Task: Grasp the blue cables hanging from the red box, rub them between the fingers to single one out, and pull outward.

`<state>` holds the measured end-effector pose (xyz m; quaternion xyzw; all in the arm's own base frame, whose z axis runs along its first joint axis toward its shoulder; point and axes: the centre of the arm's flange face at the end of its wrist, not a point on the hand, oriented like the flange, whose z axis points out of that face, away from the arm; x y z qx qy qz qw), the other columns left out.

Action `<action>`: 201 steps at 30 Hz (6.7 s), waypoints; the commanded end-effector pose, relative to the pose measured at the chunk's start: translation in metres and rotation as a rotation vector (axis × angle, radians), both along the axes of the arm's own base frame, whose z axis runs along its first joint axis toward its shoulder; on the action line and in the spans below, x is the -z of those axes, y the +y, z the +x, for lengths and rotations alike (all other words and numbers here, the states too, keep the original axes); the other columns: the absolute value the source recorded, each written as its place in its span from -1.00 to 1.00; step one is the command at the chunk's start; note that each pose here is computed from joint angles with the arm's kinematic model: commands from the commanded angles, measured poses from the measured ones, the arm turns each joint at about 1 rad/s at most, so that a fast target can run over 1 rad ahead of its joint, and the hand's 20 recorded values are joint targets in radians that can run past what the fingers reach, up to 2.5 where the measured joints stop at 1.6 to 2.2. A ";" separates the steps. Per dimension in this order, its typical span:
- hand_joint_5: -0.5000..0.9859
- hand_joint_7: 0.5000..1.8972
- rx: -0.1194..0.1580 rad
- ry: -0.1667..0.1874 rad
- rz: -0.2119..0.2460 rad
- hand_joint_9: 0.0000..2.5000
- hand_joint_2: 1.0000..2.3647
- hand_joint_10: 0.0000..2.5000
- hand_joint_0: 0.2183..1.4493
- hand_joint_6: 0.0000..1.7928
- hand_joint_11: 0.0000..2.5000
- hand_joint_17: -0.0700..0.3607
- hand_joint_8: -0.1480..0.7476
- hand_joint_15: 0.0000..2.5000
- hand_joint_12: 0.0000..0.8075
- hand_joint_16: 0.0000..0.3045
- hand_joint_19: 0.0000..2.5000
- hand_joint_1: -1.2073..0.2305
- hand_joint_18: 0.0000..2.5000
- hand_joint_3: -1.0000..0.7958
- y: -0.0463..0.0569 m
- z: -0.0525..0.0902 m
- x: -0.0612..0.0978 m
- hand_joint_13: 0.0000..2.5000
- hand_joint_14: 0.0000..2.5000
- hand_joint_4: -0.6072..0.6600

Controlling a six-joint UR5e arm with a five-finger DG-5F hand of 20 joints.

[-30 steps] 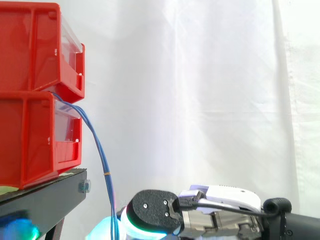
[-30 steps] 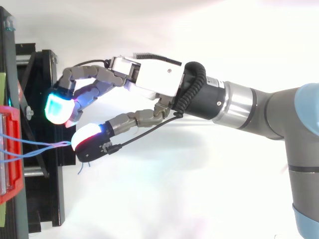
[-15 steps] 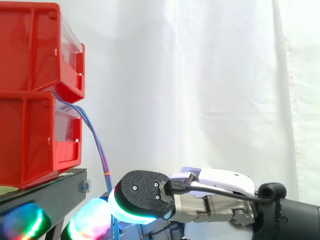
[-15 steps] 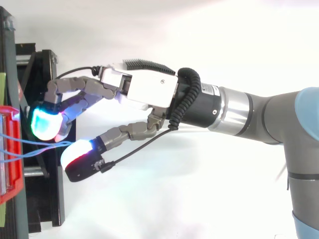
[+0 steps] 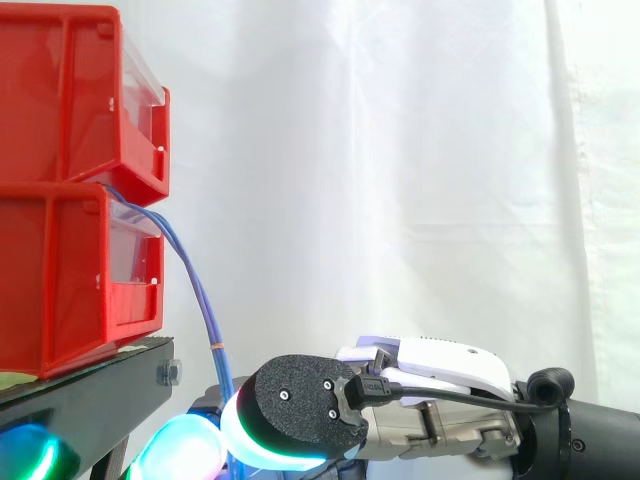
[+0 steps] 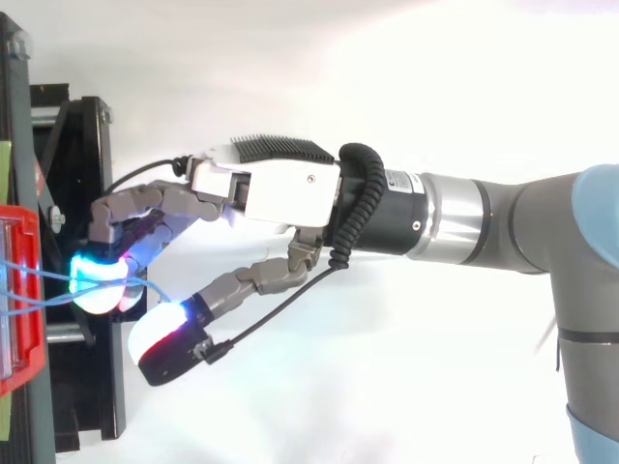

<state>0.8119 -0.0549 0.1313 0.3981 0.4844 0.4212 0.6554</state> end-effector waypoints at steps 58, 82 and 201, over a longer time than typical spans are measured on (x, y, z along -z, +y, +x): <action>-0.53 -0.19 -0.037 -0.010 -0.056 -0.21 -0.99 -0.98 -0.45 -0.12 -0.38 -0.05 0.06 -0.57 -0.01 -0.61 -0.49 -0.19 -0.43 -0.32 -0.027 0.007 -0.032 -0.35 -0.99 0.32; -0.56 -0.21 -0.056 -0.003 -0.116 -0.21 -0.98 -0.98 -0.43 -0.07 -0.36 -0.06 0.07 -0.57 -0.01 -0.61 -0.49 -0.24 -0.42 -0.21 -0.041 0.001 -0.059 -0.34 -0.99 0.36; -0.55 -0.18 0.016 0.248 0.154 -0.15 -1.00 -0.98 -0.45 -0.07 -0.35 -0.07 0.08 -0.56 0.00 -0.62 -0.48 -0.22 -0.34 -0.44 -0.041 -0.049 -0.145 -0.29 -0.98 0.22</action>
